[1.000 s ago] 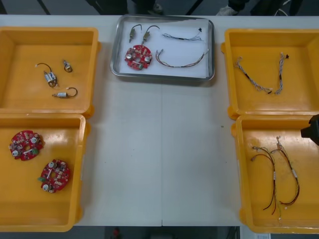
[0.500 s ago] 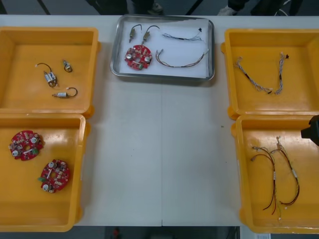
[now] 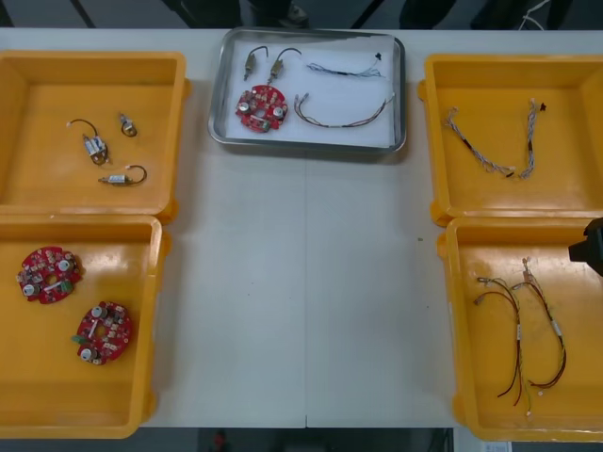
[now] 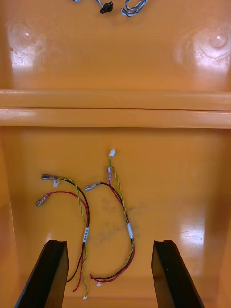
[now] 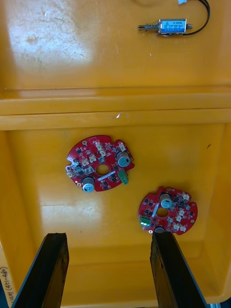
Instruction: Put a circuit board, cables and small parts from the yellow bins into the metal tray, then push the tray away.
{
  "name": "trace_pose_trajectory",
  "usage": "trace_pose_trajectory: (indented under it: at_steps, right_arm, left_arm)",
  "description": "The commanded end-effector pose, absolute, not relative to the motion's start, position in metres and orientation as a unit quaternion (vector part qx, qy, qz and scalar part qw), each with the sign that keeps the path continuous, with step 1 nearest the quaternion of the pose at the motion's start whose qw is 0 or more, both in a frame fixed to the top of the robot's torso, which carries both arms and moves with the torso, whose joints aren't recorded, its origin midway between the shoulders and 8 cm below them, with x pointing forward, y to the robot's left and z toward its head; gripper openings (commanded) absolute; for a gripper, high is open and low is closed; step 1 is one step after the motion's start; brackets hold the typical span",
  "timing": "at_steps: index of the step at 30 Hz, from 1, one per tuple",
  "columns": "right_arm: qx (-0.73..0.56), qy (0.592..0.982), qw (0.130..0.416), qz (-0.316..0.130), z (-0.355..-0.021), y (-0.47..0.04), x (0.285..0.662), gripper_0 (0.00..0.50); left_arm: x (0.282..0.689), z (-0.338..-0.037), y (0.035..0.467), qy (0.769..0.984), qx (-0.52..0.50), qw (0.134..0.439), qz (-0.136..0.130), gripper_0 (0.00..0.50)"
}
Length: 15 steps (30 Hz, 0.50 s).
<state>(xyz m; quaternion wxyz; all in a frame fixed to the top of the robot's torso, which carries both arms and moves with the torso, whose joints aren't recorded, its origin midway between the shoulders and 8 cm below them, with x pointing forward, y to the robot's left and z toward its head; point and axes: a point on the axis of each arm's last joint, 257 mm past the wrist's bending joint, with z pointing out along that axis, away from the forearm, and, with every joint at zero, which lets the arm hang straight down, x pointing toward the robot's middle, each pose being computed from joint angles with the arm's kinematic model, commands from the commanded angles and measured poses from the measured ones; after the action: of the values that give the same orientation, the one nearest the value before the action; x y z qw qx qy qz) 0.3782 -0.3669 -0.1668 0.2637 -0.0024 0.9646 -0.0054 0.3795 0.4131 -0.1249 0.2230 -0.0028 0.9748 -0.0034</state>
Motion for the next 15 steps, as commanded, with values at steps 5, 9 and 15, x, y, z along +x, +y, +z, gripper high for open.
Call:
trace_pose_trajectory:
  at_steps: [5, 9, 15]
  right_arm:
    - [0.011, 0.961, 0.276, -0.025, -0.1533, -0.3823, 0.3736, 0.500]
    - [0.011, 0.961, 0.276, -0.025, -0.1533, -0.3823, 0.3736, 0.500]
    - [0.011, 0.961, 0.276, -0.025, -0.1533, -0.3823, 0.3736, 0.500]
  left_arm:
    - [0.3778, -0.1084, 0.4260, 0.971, 0.023, 0.237, 0.025, 0.500]
    - [0.3778, -0.1084, 0.4260, 0.971, 0.023, 0.237, 0.025, 0.500]
    - [0.3778, -0.1084, 0.4260, 0.971, 0.023, 0.237, 0.025, 0.500]
